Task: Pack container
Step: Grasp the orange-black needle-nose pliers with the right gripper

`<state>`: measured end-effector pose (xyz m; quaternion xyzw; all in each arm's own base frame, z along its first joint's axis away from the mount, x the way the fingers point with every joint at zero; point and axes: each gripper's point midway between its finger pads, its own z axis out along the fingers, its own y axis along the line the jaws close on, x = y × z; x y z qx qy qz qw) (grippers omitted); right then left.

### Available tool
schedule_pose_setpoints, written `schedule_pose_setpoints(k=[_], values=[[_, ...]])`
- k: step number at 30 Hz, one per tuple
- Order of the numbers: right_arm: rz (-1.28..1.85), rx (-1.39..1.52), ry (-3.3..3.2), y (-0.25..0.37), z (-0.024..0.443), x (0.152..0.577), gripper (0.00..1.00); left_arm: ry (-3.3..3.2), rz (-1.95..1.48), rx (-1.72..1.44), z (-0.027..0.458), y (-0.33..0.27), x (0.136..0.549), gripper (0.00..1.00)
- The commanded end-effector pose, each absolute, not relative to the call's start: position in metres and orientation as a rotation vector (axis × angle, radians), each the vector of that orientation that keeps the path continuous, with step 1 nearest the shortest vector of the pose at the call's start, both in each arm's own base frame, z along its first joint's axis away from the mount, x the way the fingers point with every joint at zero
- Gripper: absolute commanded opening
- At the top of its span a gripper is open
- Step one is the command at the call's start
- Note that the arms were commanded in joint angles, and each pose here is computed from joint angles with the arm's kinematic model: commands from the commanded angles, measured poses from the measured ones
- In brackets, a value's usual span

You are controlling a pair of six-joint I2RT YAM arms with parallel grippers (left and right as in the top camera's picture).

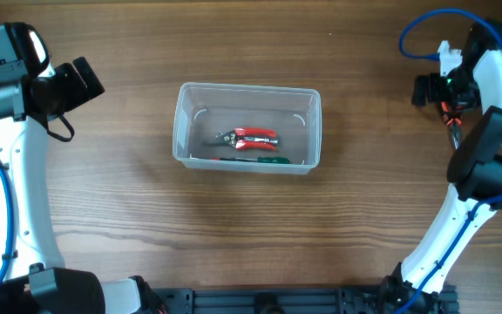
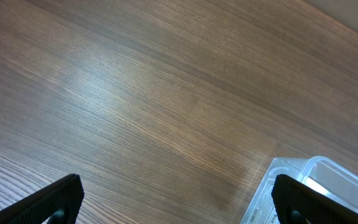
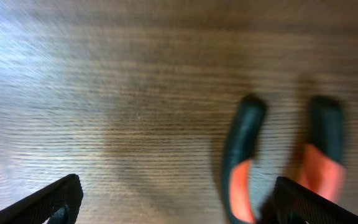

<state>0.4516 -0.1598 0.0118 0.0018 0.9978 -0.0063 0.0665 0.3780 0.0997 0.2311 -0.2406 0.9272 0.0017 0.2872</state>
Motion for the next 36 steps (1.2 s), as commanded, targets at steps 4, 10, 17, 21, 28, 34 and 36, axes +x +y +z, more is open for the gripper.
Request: schedule_pose_setpoints(k=[4,10,17,21,28,34,36], values=[[0.060,0.022,3.093,-0.150,-0.026,0.435,0.98,2.475,-0.016,-0.658,0.231,0.098,0.379,1.00],[0.057,0.064,3.085,-0.151,-0.026,0.437,0.70,2.475,-0.016,-0.658,0.231,0.098,0.379,1.00],[0.059,0.102,3.085,-0.151,-0.026,0.437,0.30,2.477,-0.045,-0.649,0.231,0.095,0.380,1.00],[0.060,0.102,3.086,-0.151,-0.026,0.437,0.14,2.479,-0.045,-0.649,0.230,0.095,0.379,1.00],[0.064,0.103,3.093,-0.150,-0.026,0.435,0.04,2.485,-0.045,-0.651,0.230,0.094,0.378,1.00],[0.108,0.216,3.089,-0.145,-0.023,0.434,0.04,2.492,-0.044,-0.652,0.229,0.094,0.377,1.00],[0.115,0.226,3.073,-0.140,-0.010,0.437,0.04,2.492,-0.044,-0.653,0.229,0.094,0.377,1.00]])
